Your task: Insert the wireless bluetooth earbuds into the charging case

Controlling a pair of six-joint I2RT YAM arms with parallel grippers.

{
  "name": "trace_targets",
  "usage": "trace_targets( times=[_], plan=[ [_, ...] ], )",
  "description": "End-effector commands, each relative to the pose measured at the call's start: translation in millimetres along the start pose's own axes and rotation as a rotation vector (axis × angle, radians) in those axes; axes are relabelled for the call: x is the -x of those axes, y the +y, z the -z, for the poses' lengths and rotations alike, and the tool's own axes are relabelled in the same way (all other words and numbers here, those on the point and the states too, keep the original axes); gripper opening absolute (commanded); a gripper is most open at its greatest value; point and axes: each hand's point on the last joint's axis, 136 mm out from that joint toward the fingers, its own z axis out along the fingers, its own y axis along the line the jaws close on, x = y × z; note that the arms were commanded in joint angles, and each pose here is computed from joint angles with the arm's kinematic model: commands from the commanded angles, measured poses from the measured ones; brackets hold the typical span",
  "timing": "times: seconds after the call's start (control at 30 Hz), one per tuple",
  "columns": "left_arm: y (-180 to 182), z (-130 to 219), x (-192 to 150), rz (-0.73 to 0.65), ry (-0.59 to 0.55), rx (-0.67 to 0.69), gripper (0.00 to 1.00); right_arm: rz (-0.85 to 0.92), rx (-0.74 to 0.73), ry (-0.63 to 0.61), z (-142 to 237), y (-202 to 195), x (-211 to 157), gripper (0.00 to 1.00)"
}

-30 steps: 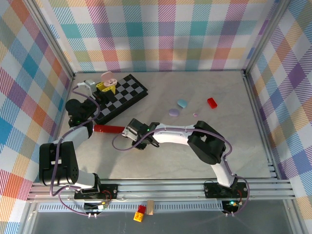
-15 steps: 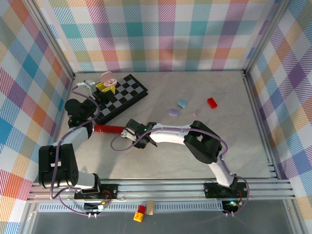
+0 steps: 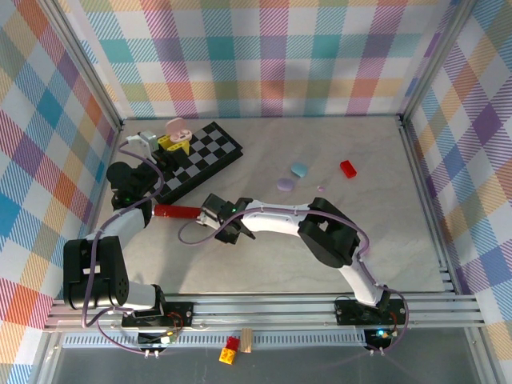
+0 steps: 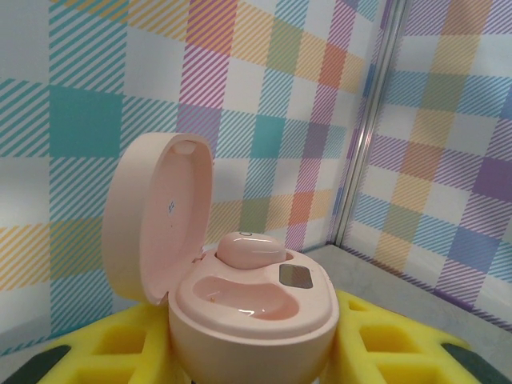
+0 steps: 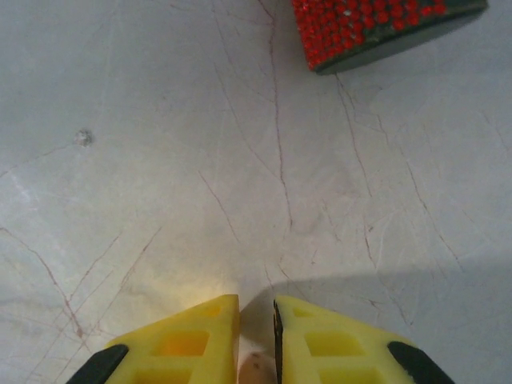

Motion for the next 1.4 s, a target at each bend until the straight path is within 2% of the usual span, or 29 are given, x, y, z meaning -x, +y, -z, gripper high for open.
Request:
trace_targets(
  times=[0.0, 0.2, 0.4, 0.53, 0.77, 0.97, 1.23, 1.37],
  plan=[
    [-5.4, 2.5, 20.7, -0.063, -0.039, -0.013, 0.37, -0.105, 0.039, 0.041, 2.6, -3.8, -6.4, 0.18],
    [-6.2, 1.6, 20.6, -0.063, -0.035, -0.019, 0.37, -0.229, 0.051, 0.043, 11.5, -17.9, -12.0, 0.20],
    [-5.1, 0.6, 19.4, -0.057, -0.037, -0.023, 0.37, -0.277, 0.120, -0.011, 19.7, -15.0, -0.1, 0.23],
    [-5.9, 0.7, 19.5, -0.056, -0.036, -0.026, 0.37, -0.302, 0.113, 0.028, 12.0, -20.8, -6.3, 0.24],
    [-4.3, -0.5, 17.2, -0.051, -0.032, -0.027, 0.37, -0.247, 0.193, 0.004, 18.9, -8.8, -3.5, 0.38],
    [-5.0, -0.6, 19.8, -0.053, -0.039, -0.030, 0.37, -0.203, 0.219, 0.021, 20.3, -3.1, -11.0, 0.43],
    [-5.8, -0.6, 19.3, -0.049, -0.037, -0.032, 0.37, -0.103, 0.105, 0.074, 13.6, -20.2, -27.8, 0.40],
    [-6.3, -0.5, 19.5, -0.050, -0.037, -0.034, 0.37, -0.095, 0.092, 0.082, 12.9, -22.7, -29.4, 0.35]
  ],
)
